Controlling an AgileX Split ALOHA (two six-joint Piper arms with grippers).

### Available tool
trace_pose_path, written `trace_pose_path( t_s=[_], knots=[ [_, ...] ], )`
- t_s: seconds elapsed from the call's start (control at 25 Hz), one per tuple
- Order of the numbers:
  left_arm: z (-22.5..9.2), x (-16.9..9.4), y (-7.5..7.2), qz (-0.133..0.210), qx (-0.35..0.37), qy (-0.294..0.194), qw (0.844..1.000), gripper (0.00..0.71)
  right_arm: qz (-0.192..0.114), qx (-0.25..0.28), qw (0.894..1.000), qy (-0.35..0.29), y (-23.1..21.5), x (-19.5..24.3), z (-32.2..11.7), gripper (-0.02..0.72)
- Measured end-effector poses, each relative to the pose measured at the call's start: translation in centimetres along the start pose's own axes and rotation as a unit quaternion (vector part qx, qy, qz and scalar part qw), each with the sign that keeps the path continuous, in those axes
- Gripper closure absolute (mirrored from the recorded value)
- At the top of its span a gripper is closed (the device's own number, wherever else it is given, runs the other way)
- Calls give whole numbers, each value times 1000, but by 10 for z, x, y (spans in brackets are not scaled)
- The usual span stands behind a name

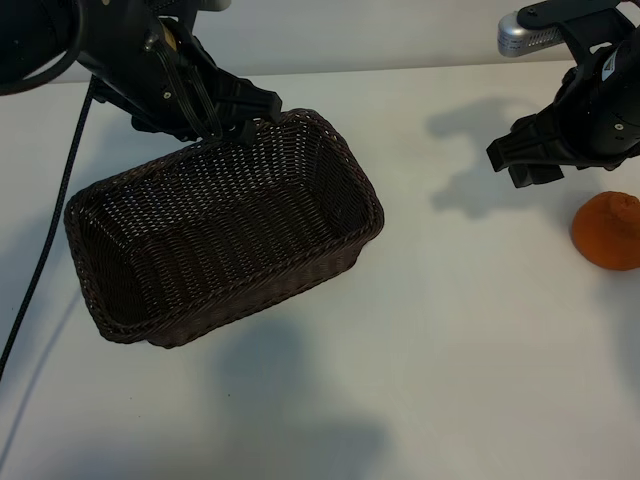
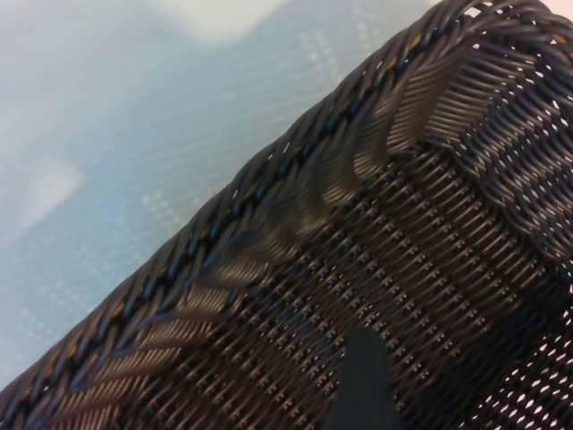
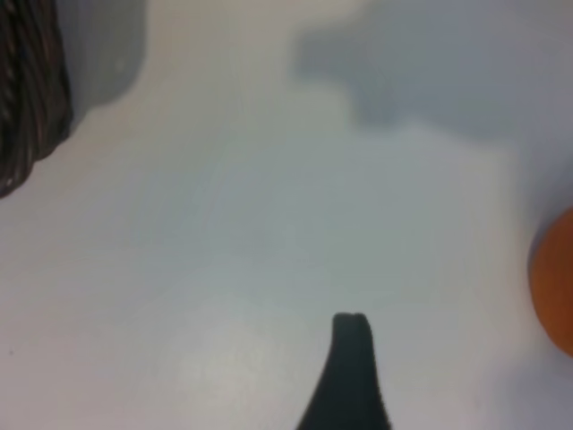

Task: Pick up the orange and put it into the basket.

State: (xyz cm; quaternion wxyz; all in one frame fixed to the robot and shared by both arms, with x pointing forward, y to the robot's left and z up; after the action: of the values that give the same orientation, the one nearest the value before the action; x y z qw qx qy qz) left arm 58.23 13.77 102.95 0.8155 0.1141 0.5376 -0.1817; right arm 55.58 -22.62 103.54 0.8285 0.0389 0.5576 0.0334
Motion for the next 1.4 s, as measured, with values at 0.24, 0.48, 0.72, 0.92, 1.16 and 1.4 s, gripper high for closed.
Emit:
trace_pose_path(
  t_s=[0.24, 0.48, 0.72, 0.92, 1.16, 1.4],
  knots=[
    [0, 0, 0, 0, -1, 0, 1000, 145, 0, 0, 1000, 0, 0, 0, 0, 125],
    [0, 0, 0, 0, -1, 0, 1000, 145, 0, 0, 1000, 0, 0, 0, 0, 125],
    [0, 0, 0, 0, -1, 0, 1000, 145, 0, 0, 1000, 0, 0, 0, 0, 125],
    [0, 0, 0, 0, -1, 0, 1000, 145, 0, 0, 1000, -1, 0, 0, 0, 125],
    [1, 0, 0, 0, -1, -6, 1000, 145, 1, 0, 1000, -3, 0, 0, 1, 125],
    [0, 0, 0, 2, -7, -2, 1000, 145, 2, 0, 1000, -8, 0, 0, 2, 125]
  ],
)
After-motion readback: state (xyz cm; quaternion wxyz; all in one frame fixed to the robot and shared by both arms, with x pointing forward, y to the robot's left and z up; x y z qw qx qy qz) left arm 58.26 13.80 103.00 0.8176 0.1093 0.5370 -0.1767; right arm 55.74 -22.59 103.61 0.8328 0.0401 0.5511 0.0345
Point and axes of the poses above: a point on each arm's last joint axis where the gripper is mounted, x pointing out along that axis toward the gripper, y along the wrist's bending axis when the last joint is at zero, z = x × y, the point moved 2 cm from there along x, pointing out along that axis toward the gripper, and after that the axes turned 10 degrees about x, right-handed, at the moved point
